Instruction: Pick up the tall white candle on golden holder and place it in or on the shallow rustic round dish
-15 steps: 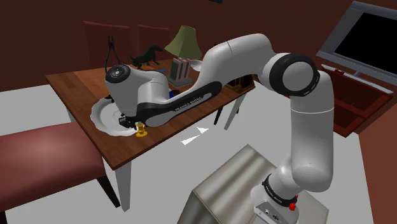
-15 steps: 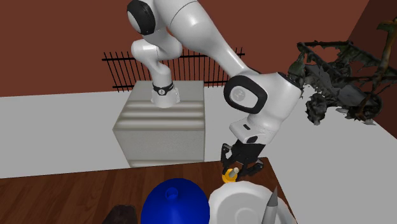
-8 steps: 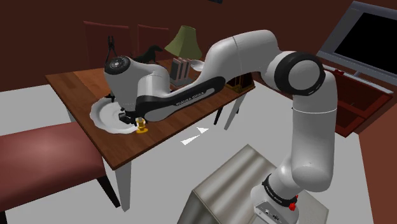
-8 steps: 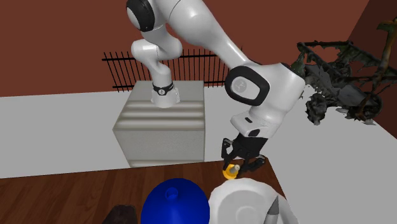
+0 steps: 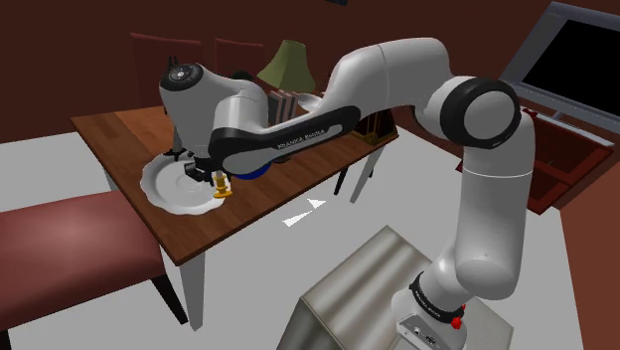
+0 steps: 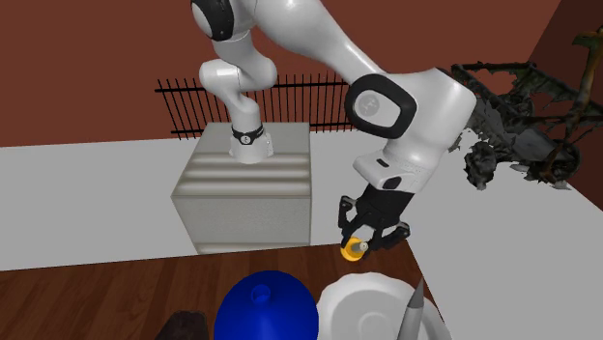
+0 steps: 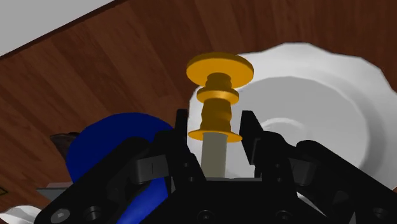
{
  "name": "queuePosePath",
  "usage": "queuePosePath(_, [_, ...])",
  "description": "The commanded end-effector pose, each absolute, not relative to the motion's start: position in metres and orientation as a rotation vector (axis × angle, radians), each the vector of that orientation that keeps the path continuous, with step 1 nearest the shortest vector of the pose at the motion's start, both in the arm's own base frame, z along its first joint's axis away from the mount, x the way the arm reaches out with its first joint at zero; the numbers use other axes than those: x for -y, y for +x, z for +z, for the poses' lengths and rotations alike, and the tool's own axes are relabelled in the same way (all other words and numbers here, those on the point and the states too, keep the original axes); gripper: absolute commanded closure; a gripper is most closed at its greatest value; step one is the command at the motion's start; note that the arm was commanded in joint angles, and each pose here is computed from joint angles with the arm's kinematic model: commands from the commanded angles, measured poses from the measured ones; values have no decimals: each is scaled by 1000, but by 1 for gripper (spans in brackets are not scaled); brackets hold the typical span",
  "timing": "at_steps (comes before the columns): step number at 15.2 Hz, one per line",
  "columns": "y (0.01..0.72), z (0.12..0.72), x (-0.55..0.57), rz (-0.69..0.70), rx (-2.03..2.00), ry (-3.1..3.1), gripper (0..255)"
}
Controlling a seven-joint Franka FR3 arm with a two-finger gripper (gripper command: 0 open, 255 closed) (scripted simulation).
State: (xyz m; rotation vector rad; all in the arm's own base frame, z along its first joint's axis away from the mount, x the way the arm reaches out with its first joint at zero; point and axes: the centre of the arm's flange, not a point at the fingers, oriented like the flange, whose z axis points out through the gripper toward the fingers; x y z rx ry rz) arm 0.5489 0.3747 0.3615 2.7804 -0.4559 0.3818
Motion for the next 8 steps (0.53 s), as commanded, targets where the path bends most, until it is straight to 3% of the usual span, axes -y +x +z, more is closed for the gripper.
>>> queuePosePath(1, [548,372,-375,382,456,2780,255])
queuePosePath(8, [548,409,-375,382,456,2780,255])
